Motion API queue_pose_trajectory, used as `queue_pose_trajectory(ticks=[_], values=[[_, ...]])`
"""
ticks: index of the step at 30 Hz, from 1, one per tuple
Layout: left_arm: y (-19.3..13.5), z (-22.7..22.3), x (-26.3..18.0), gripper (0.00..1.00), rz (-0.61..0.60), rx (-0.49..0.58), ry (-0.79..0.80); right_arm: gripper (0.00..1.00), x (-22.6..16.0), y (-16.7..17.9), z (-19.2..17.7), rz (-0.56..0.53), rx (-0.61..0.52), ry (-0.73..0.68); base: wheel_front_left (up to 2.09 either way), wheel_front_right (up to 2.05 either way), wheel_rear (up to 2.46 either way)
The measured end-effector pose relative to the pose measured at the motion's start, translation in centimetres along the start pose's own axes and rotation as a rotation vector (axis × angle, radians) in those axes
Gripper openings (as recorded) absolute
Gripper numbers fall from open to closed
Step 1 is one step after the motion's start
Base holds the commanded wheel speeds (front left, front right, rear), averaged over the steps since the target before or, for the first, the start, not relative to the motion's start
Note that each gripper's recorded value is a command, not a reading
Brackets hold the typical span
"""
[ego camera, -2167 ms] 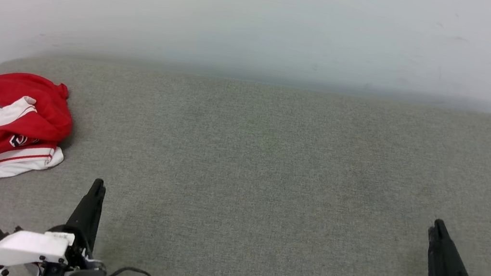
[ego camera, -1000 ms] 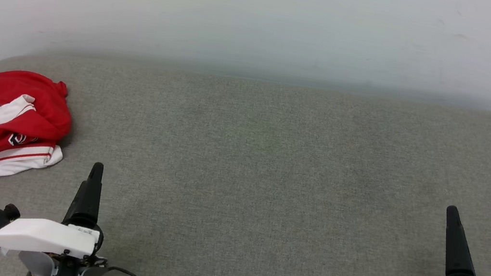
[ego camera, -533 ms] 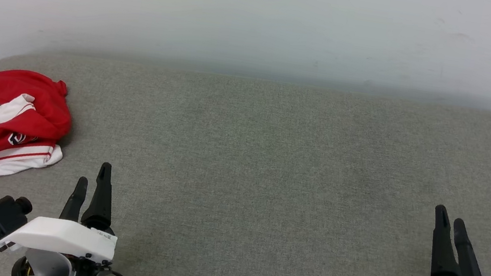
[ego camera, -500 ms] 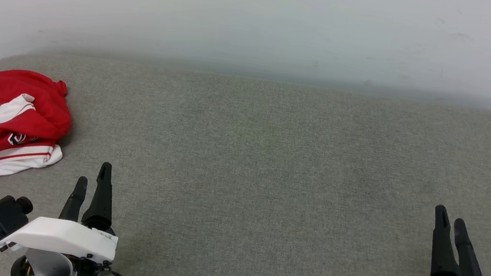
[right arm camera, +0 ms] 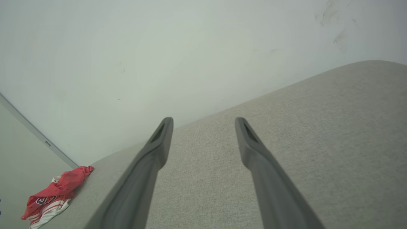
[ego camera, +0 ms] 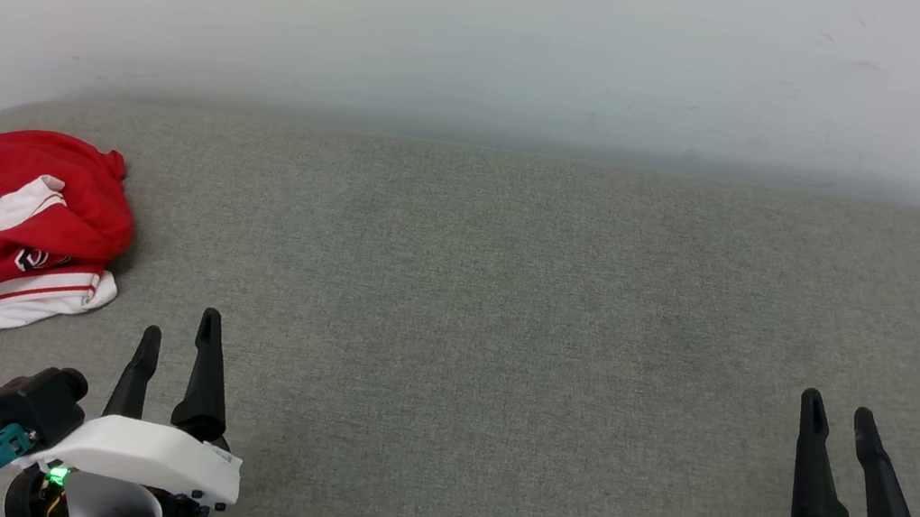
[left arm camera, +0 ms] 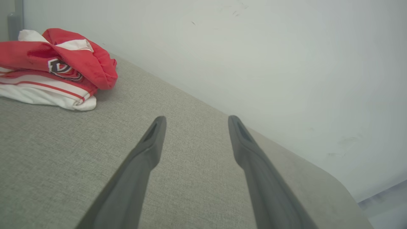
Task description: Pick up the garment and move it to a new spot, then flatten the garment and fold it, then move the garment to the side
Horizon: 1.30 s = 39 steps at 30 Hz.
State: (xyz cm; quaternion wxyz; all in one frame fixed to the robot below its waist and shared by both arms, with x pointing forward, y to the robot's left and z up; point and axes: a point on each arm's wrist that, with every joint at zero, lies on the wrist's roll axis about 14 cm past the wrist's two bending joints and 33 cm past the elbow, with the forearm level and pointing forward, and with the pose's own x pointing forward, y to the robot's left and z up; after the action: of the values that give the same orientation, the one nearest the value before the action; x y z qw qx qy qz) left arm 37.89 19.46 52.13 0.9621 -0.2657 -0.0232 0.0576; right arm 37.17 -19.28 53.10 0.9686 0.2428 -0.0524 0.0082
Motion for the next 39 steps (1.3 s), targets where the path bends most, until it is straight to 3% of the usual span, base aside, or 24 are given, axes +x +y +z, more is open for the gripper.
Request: queue_pose_trajectory(ticks=[17,39], values=[[-1.0,0.5,-0.4,1.0,-0.033,0.201,-0.051,1.0,-0.4,0.8,0.2,0.041,-0.202,-0.019,0.0,0.0,0.0],[-2.2,1.1,-1.0,1.0,-0.082,0.378,-0.117,1.0,-0.7,1.7,0.7,0.084,-0.366,-0.053,0.0,0.0,0.0]])
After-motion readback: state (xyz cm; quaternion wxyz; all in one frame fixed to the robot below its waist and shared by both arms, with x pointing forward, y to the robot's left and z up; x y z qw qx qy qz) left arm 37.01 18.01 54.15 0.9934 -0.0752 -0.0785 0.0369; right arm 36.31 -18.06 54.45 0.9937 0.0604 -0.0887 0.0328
